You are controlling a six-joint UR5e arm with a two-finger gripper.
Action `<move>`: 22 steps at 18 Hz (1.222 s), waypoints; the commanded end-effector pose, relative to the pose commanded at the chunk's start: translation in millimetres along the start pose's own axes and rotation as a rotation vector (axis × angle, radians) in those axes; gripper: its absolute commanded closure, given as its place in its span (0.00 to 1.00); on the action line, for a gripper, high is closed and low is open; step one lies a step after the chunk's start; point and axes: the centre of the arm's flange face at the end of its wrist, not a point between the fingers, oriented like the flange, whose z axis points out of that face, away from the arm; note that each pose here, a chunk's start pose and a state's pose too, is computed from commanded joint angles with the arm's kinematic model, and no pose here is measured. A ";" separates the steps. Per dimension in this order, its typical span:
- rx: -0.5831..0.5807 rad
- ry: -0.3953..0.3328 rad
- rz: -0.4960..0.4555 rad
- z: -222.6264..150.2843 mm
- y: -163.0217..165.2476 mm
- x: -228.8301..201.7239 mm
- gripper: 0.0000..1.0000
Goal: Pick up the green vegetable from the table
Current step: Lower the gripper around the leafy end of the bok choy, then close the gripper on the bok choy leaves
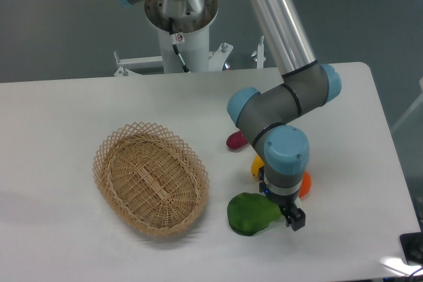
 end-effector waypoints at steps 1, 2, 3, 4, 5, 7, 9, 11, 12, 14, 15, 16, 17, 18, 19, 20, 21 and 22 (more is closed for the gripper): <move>0.000 0.002 0.002 0.6 -0.1 0.5 0.00; -0.006 0.002 0.002 0.6 0.6 0.6 0.00; -0.018 0.004 0.002 1.7 1.7 1.5 0.00; -0.026 0.002 -0.003 2.0 2.4 1.8 0.00; -0.027 0.004 -0.003 2.9 1.4 2.0 0.00; -0.028 -0.002 -0.006 0.1 1.7 0.4 0.25; -0.029 -0.002 -0.008 0.1 2.9 0.2 0.34; -0.029 -0.001 -0.009 0.3 2.9 0.3 0.36; -0.029 -0.001 -0.011 0.3 2.9 0.3 0.38; -0.031 -0.004 -0.016 -2.8 2.1 0.4 0.45; -0.029 -0.008 -0.017 -4.6 3.2 -0.5 0.45; -0.029 -0.008 -0.018 -5.1 3.2 0.0 0.45; -0.029 -0.010 -0.016 -6.7 2.2 -0.3 0.47; -0.030 -0.013 -0.019 -7.4 3.3 -0.3 0.49; -0.030 -0.019 -0.020 -9.8 3.5 -0.7 0.50; -0.030 -0.027 -0.019 -13.3 3.7 -1.2 0.50; -0.029 -0.033 -0.019 -17.1 3.8 -1.9 0.50; -0.027 -0.040 -0.023 -21.5 5.0 -3.2 0.52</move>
